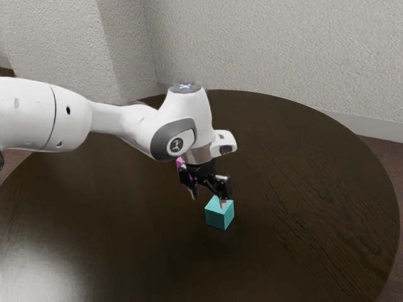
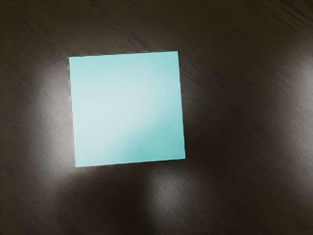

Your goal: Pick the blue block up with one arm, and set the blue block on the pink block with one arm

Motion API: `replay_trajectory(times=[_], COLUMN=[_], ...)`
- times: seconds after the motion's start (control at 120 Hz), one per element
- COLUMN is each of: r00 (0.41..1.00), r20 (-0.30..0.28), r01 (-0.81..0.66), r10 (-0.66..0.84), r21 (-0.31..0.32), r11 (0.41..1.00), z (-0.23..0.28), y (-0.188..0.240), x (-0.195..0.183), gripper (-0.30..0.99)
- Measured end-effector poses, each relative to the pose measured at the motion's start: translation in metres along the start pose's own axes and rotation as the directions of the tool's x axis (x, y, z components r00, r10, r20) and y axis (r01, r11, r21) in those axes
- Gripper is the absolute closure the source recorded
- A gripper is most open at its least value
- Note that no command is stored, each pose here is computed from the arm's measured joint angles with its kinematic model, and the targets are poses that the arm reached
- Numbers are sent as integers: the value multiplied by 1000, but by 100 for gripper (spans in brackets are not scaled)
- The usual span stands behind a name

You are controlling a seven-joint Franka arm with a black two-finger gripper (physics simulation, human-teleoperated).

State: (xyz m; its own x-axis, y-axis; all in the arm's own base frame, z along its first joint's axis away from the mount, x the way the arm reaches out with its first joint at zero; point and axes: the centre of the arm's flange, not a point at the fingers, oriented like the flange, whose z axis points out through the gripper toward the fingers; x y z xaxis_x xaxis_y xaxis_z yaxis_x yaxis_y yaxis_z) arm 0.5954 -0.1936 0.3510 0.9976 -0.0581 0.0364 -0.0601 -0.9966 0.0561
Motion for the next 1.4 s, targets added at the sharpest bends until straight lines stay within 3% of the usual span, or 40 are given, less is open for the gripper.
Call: replay_trajectory(times=[0.2, 0.517, 0.8, 0.958, 1.4], r00=[998, 997, 1000, 1000, 999], r20=[-50, -69, -14, -11, -9], r01=[-35, -38, -26, -4, -39], r10=[36, 38, 26, 4, 39], r21=[17, -1, -11, -10, 34], r11=[999, 999, 1000, 1000, 999], z=[26, 55, 75, 86, 88], y=[-4, -12, -11, -21, -21], x=[17, 33, 33, 50, 49], gripper=[5, 5, 5, 7, 29])
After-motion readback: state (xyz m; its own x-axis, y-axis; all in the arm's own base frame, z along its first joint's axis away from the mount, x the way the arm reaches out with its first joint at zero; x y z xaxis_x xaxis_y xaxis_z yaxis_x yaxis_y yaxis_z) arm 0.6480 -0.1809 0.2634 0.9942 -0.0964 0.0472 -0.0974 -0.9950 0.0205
